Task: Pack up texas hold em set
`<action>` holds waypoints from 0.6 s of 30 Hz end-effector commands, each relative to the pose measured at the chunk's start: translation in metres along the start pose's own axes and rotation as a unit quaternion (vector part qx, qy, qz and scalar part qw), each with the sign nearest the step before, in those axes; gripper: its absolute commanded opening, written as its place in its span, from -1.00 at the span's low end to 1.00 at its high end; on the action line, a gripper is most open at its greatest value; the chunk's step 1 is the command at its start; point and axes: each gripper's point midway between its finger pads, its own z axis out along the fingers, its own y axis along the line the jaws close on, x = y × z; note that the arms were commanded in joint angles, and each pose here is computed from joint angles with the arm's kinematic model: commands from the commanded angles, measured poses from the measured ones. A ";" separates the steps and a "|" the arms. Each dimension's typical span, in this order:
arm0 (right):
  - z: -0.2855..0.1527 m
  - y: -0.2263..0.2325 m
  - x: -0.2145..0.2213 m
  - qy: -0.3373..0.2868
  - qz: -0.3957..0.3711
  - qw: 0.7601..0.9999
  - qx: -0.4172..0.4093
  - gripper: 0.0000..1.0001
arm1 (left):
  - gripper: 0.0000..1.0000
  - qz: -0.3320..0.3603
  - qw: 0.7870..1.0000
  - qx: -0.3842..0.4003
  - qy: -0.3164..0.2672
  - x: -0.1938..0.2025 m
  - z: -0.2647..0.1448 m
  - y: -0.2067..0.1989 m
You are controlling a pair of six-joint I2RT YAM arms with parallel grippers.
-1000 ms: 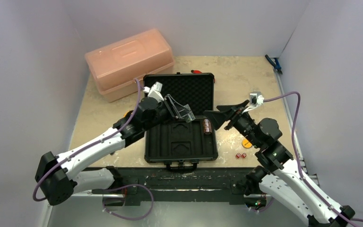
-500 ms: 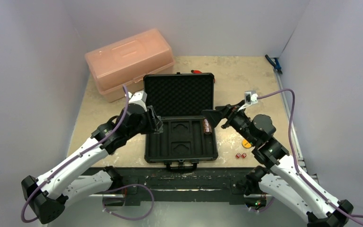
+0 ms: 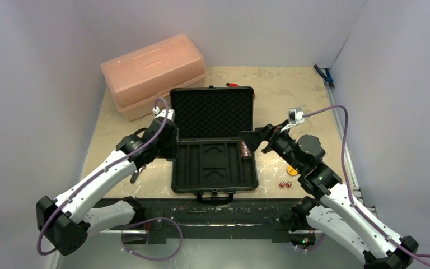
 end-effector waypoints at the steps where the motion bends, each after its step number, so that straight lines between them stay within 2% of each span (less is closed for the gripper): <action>1: -0.001 -0.001 -0.005 -0.008 0.002 1.000 0.009 0.98 | -1.00 0.009 1.000 0.010 -0.009 -0.021 0.006 -0.008; 9: -0.006 -0.006 -0.001 0.001 -0.001 1.000 0.021 0.98 | -1.00 0.005 0.999 0.035 0.034 -0.017 0.034 -0.025; 18: -0.012 -0.012 0.002 0.001 -0.001 0.999 0.034 0.98 | -1.00 -0.014 0.996 0.011 0.084 -0.007 0.062 -0.030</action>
